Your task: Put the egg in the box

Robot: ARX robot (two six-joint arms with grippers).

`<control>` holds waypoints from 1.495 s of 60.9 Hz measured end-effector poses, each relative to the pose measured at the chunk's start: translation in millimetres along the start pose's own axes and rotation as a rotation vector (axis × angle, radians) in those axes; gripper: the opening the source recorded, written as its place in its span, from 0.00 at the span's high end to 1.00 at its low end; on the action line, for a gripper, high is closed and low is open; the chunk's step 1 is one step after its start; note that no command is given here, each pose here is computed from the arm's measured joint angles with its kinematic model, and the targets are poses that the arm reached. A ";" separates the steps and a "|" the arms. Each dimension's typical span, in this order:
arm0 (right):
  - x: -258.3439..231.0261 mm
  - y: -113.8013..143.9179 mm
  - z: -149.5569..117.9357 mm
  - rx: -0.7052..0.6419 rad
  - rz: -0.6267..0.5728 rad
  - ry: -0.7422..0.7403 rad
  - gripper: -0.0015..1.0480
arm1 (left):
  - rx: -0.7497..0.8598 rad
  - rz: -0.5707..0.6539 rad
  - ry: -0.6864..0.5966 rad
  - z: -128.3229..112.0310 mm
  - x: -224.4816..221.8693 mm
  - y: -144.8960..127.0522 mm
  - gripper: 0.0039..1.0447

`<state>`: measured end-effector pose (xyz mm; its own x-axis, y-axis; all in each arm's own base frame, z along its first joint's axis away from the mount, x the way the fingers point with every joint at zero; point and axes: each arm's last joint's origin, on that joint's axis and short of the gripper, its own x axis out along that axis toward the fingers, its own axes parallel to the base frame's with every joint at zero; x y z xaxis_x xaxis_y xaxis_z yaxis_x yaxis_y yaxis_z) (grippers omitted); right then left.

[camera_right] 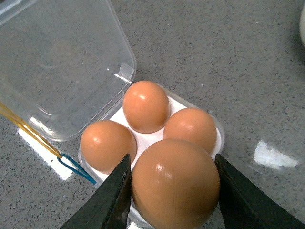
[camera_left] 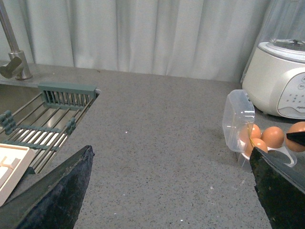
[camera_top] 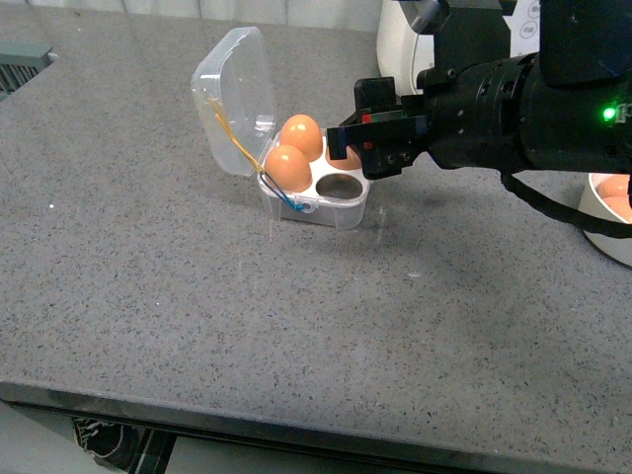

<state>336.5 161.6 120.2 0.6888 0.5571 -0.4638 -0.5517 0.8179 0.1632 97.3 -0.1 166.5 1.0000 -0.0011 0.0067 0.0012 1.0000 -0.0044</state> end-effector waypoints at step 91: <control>-179.0 -9.2 -24.6 -0.031 -0.554 -0.301 0.09 | 0.000 0.000 0.000 0.0 0.0 0.0 0.06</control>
<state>206.7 50.8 180.4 0.9759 0.0720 -0.2059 -0.0857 0.9946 -0.0585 97.3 -0.1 166.5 1.0000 -0.0011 0.0067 0.0012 1.0000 -0.0044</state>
